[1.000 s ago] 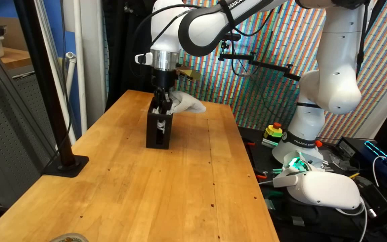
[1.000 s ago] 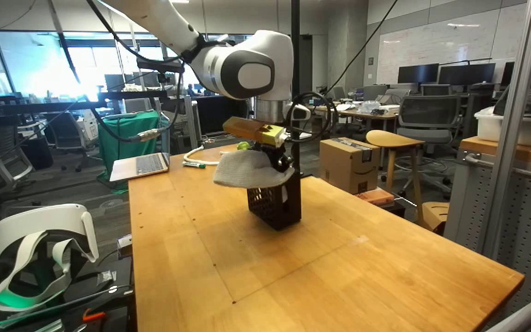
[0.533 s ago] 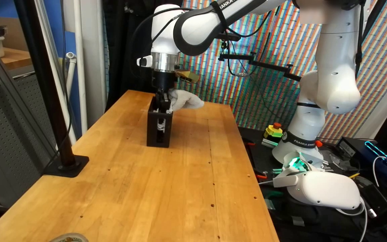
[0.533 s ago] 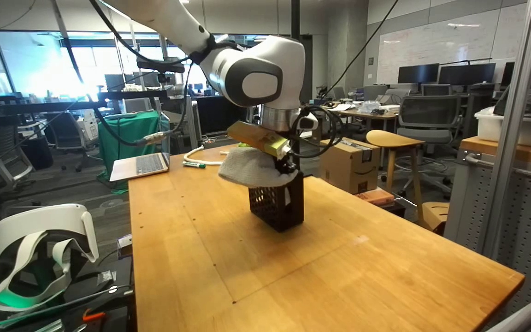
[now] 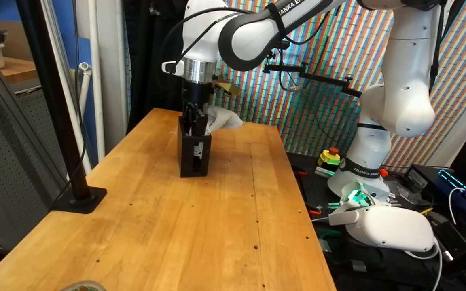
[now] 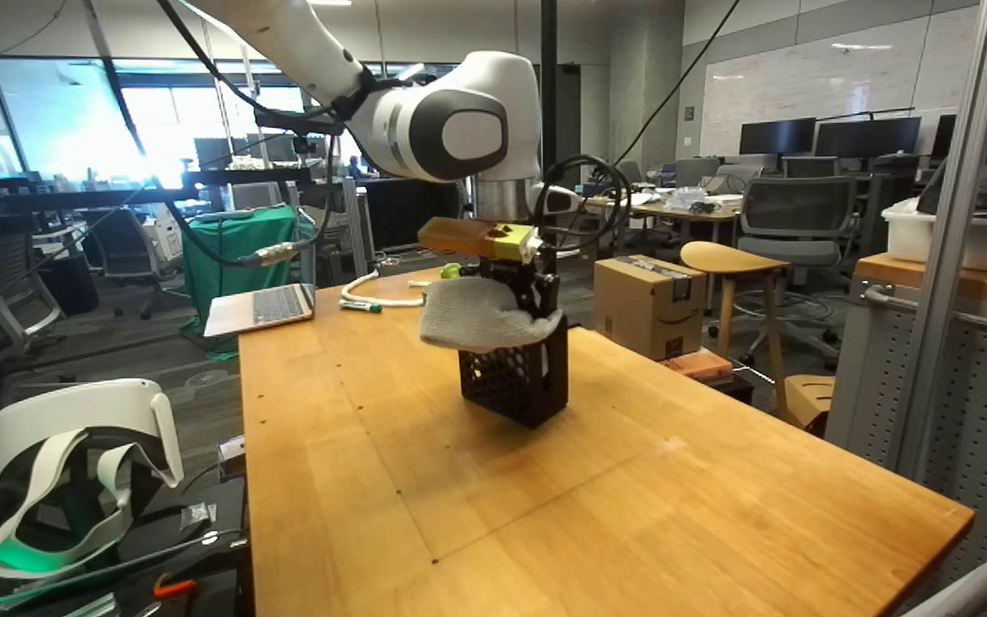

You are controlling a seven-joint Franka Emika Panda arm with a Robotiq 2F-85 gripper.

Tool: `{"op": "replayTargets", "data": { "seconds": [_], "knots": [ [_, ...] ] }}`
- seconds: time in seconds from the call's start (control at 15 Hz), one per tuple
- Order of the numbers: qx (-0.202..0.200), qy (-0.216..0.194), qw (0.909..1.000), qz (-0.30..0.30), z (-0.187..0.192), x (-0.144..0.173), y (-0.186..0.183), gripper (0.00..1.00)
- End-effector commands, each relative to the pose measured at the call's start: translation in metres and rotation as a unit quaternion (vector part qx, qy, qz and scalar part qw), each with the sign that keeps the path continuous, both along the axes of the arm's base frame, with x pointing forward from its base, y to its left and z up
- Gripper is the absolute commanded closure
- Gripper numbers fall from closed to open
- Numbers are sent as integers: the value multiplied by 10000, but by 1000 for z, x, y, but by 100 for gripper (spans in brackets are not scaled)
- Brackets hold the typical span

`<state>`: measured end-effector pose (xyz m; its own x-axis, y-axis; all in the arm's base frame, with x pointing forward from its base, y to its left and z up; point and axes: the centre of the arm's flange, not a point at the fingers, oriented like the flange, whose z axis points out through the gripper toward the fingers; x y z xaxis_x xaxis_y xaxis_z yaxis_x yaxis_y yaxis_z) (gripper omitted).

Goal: Put the white towel in the black box

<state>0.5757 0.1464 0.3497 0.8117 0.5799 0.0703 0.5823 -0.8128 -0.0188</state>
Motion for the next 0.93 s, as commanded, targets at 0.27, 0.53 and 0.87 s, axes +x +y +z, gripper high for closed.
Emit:
{"op": "replayTargets", "data": {
  "seconds": [0.27,0.53,0.87],
  "knots": [
    [-631,-880,9935,358,63,-28,28,0],
    [-915,-1171,9880,411,90,-45,34,0],
    [-1262,-1408,9814,338,106,-87,42,0]
  ]
}}
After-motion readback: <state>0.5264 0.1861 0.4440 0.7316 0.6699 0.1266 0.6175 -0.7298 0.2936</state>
